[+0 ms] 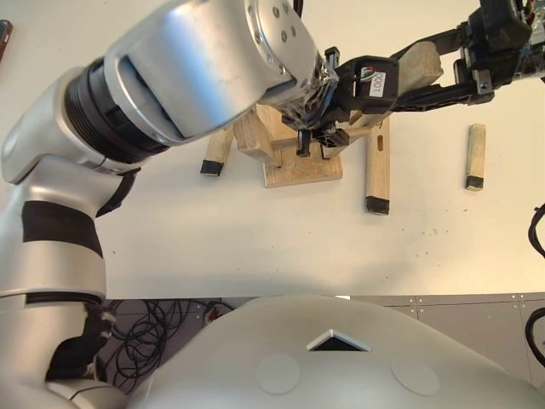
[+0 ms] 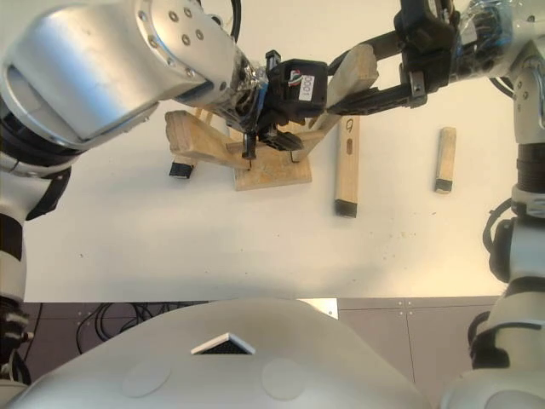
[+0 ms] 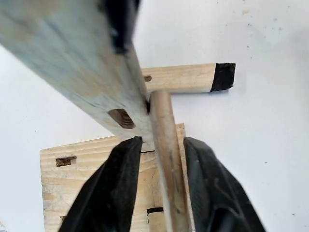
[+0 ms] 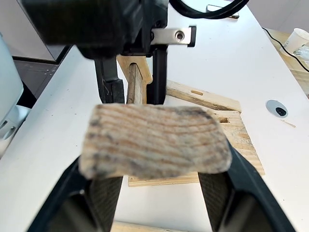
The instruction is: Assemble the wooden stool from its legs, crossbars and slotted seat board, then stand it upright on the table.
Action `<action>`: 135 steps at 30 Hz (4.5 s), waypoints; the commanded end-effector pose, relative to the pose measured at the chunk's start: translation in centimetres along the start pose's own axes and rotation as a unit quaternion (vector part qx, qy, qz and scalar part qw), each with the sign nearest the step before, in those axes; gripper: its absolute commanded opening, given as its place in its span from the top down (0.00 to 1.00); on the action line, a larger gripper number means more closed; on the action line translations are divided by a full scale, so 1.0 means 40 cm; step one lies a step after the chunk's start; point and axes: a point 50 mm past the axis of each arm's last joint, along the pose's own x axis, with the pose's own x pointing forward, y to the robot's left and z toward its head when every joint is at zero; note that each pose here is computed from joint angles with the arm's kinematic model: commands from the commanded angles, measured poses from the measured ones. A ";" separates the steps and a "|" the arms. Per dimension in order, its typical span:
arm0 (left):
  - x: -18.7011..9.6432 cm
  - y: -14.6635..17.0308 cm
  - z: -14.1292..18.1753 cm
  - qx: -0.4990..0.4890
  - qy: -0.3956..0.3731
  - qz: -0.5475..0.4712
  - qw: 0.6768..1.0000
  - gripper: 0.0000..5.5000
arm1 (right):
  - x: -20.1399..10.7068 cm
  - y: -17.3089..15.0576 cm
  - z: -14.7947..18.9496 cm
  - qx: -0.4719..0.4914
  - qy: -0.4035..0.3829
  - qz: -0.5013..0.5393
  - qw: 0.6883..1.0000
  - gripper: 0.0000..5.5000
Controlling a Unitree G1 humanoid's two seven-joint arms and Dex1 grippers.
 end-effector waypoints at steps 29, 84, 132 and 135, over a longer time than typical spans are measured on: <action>0.117 -0.002 -0.169 -0.125 0.045 -0.011 0.991 0.92 | 0.084 0.028 -0.037 0.003 -0.014 0.036 0.999 0.63; -0.190 0.052 -0.568 -0.354 -0.123 0.513 0.772 1.00 | 0.008 0.039 0.049 0.148 -0.481 -0.293 0.813 0.35; 0.018 -0.027 -0.778 -0.565 0.019 0.386 0.729 1.00 | 0.173 0.010 -0.240 0.020 0.172 -0.241 0.955 0.99; 0.008 -0.040 -0.738 -0.556 0.007 0.382 0.738 1.00 | 0.143 0.021 -0.258 -0.014 0.226 -0.195 0.954 0.99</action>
